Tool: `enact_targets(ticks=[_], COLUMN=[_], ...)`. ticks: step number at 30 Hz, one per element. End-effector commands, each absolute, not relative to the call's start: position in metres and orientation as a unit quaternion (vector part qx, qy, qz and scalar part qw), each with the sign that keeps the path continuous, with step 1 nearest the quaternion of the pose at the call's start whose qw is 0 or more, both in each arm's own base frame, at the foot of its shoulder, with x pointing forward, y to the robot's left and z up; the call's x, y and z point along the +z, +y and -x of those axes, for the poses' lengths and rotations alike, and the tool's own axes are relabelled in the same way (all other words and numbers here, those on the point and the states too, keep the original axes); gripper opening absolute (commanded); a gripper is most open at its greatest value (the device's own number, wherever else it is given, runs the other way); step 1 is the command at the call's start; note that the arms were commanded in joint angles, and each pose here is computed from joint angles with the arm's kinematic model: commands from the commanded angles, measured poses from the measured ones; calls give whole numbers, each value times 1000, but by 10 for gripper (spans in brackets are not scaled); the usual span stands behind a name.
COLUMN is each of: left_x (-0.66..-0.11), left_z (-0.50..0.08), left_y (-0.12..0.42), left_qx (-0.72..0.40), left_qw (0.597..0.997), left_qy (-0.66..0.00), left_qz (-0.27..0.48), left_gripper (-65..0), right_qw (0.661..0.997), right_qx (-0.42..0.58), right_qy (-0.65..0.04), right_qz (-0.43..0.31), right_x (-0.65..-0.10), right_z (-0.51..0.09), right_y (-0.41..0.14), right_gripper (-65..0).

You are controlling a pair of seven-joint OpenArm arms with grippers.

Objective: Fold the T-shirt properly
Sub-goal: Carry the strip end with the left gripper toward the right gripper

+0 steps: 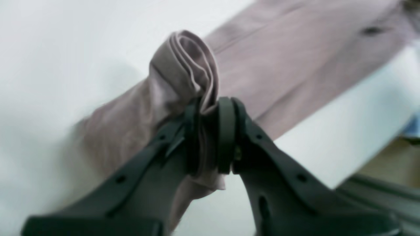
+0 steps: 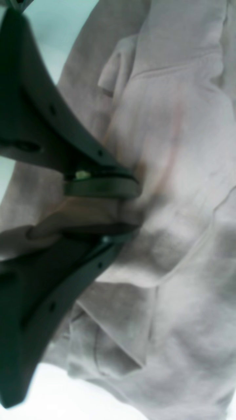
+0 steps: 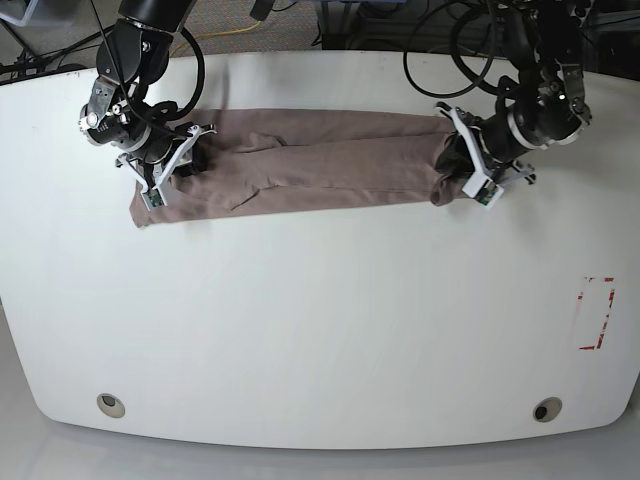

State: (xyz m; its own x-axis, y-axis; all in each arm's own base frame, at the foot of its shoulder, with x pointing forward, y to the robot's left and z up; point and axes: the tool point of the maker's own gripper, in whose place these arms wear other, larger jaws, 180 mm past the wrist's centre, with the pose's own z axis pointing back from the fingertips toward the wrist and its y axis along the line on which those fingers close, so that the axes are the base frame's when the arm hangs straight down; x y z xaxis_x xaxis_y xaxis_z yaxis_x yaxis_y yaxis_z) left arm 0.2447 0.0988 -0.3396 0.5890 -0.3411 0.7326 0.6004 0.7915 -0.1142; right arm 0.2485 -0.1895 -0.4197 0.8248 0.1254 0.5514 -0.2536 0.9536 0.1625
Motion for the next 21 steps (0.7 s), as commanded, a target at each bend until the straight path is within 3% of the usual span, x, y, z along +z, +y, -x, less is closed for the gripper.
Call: enact_targets(ticks=[1,21], left_x=[-328,-317], left_z=[-250,-249], left_y=[86,-19], left_qx=[-282,-337], left_qw=[857,805], left_qy=[-385,-384], left_qz=[193,302], left_gripper=[-587,-583], right_qw=[953,952], right_qx=[103,104], right_qy=[-267,-270], right_qz=[-99,-98], right_x=[-420,-418], right_z=[-246,-250], right_y=[-197,-197], right_gripper=[-526,-528])
